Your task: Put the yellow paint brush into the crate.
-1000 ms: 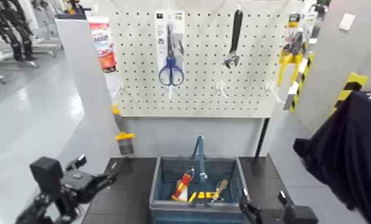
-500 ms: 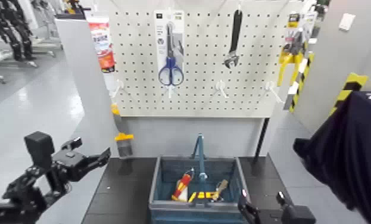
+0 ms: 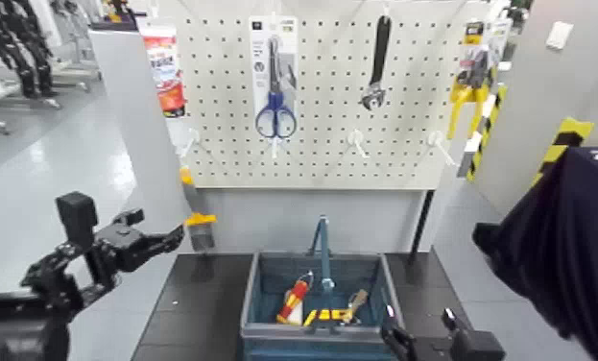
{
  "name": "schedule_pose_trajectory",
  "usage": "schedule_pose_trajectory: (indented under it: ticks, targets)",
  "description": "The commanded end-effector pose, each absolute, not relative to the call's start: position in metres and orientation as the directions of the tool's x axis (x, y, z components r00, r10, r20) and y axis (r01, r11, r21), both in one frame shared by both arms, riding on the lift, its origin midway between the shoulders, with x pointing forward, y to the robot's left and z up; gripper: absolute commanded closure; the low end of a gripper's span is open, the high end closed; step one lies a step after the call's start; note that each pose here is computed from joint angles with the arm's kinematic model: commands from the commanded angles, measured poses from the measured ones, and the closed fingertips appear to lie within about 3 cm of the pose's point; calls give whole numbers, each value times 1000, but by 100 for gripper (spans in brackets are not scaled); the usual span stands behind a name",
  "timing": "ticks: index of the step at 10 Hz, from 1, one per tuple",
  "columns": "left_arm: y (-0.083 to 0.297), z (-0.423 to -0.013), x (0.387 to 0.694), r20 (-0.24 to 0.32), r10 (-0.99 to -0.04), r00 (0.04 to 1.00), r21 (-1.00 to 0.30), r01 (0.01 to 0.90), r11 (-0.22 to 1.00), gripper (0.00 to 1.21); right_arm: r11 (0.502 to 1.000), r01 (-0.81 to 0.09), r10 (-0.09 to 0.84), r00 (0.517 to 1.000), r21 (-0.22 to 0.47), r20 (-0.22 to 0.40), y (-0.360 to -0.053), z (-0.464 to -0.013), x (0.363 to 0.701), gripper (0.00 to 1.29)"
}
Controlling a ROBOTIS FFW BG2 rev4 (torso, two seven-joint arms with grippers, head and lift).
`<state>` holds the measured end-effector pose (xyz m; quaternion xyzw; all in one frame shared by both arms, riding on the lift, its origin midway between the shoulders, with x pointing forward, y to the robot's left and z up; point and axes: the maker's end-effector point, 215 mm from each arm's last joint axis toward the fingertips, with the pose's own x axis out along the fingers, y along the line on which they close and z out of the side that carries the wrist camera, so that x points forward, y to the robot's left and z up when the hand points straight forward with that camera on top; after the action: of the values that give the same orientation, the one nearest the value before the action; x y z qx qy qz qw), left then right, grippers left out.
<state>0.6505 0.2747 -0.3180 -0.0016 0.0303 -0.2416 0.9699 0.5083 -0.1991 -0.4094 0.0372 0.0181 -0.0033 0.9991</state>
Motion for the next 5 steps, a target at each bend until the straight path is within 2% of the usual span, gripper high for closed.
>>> schedule_pose_trajectory:
  ticks: [1, 5]
  targets:
    - [275, -318, 666, -73, -490, 869, -12, 490, 871, 11, 997, 5, -2, 999, 75, -38, -197, -410, 509, 14]
    - [266, -313, 686, -94, -529, 843, 2, 532, 847, 11, 997, 0, 3, 999, 79, -38, -194, -410, 511, 14]
